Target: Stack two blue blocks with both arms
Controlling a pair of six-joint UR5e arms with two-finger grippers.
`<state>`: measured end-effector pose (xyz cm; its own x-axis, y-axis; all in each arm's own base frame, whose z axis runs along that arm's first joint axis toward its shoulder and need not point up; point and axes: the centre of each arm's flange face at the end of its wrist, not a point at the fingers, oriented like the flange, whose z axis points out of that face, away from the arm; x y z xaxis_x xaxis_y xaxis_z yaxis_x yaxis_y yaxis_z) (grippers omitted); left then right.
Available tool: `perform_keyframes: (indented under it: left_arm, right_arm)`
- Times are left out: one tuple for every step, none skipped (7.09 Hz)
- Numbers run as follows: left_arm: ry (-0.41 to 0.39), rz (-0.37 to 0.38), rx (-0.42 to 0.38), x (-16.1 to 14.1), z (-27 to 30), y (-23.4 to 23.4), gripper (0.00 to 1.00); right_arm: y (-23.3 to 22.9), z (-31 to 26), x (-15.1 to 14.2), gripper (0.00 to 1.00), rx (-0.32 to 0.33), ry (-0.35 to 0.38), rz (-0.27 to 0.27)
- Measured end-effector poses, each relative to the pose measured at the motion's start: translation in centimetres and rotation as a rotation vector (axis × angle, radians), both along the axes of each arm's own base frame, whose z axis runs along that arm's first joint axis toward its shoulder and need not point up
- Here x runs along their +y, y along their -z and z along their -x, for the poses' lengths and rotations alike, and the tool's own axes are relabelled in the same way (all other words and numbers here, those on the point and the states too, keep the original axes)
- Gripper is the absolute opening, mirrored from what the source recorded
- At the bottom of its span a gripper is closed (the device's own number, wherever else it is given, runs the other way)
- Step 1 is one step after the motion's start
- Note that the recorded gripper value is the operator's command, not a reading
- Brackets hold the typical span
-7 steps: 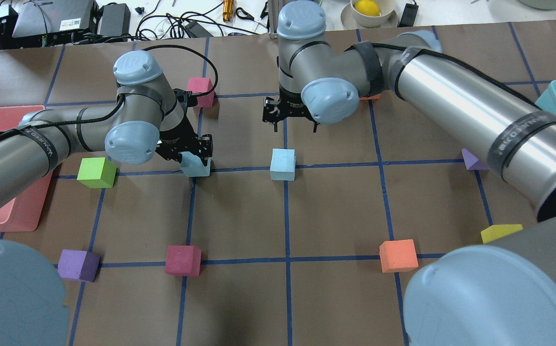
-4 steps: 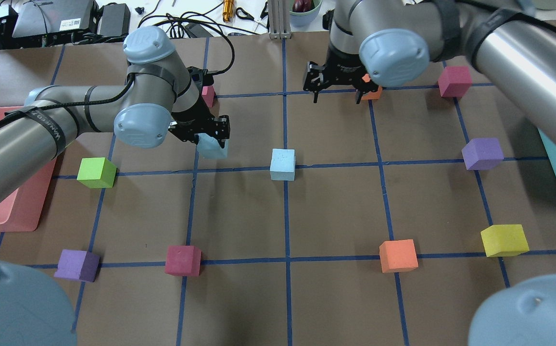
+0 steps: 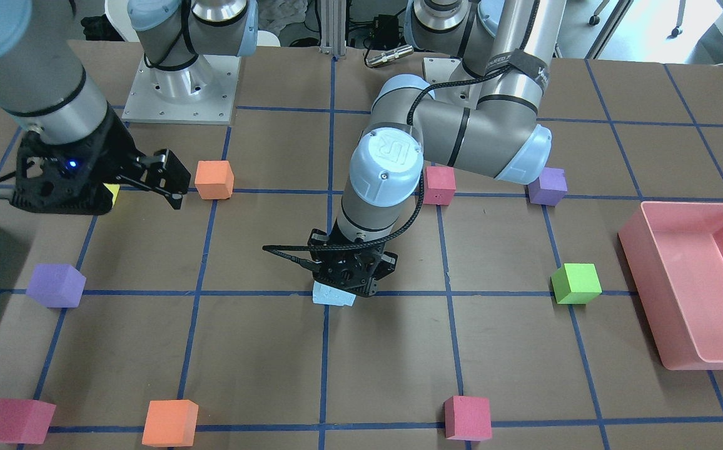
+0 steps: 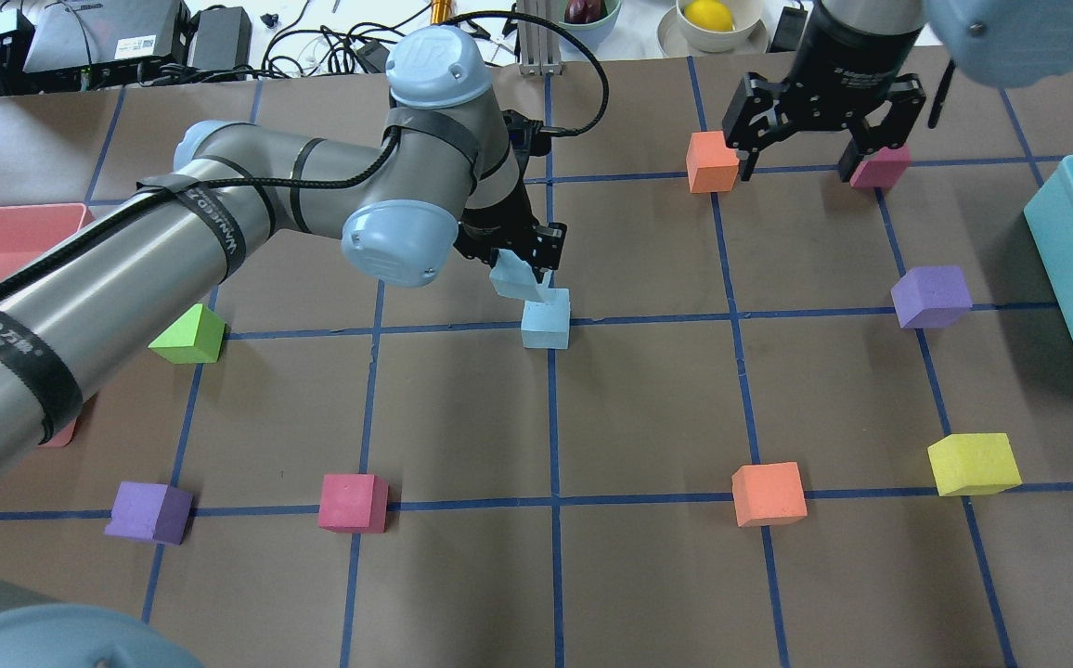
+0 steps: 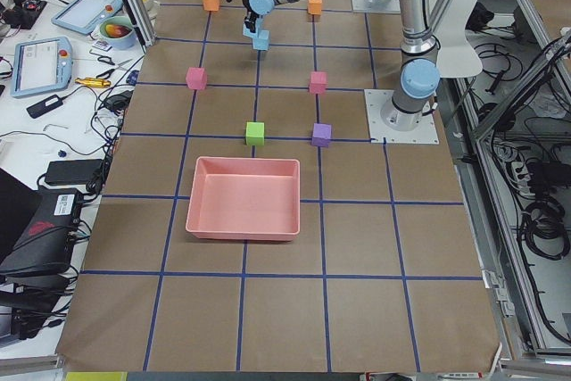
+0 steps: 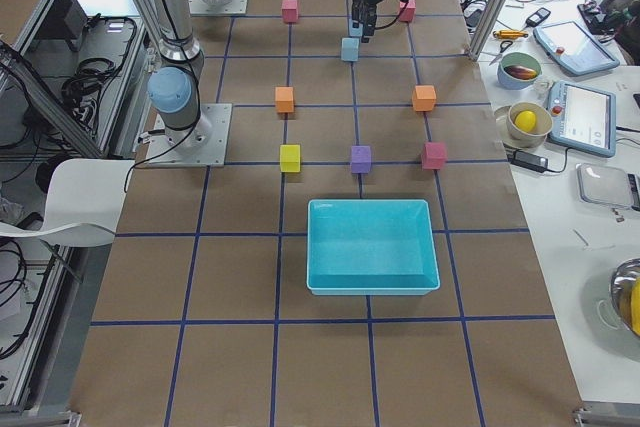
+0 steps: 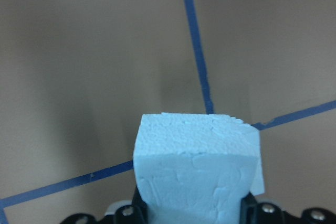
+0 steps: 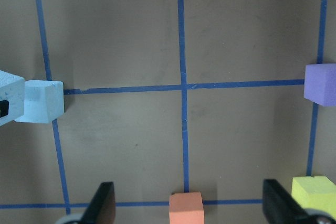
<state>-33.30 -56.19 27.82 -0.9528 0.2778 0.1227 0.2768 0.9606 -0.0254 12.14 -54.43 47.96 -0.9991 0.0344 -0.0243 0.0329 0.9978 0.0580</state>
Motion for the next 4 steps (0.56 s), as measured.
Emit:
perform_keyframes:
  left_arm:
    - [0.007, -0.007, -0.004, 0.2, 0.9, 0.7, 0.25]
    - [0.01, -0.017, -0.008, 0.4, 1.4, 1.3, 0.25]
    - [0.01, -0.029, -0.013, 0.7, 1.5, 1.8, 0.25]
    - [0.009, -0.041, -0.018, 0.9, 1.5, 2.0, 0.25]
  right_arm:
    - [-1.0, 0.6, 1.0, 1.0, 0.013, -0.003, -0.007]
    - [-1.4, 0.8, 1.5, 1.0, 0.021, -0.001, -0.01]
    - [-1.6, 0.8, 1.7, 1.0, 0.027, 0.001, -0.011]
    - [-1.6, 0.8, 1.8, 1.0, 0.031, 0.002, -0.011]
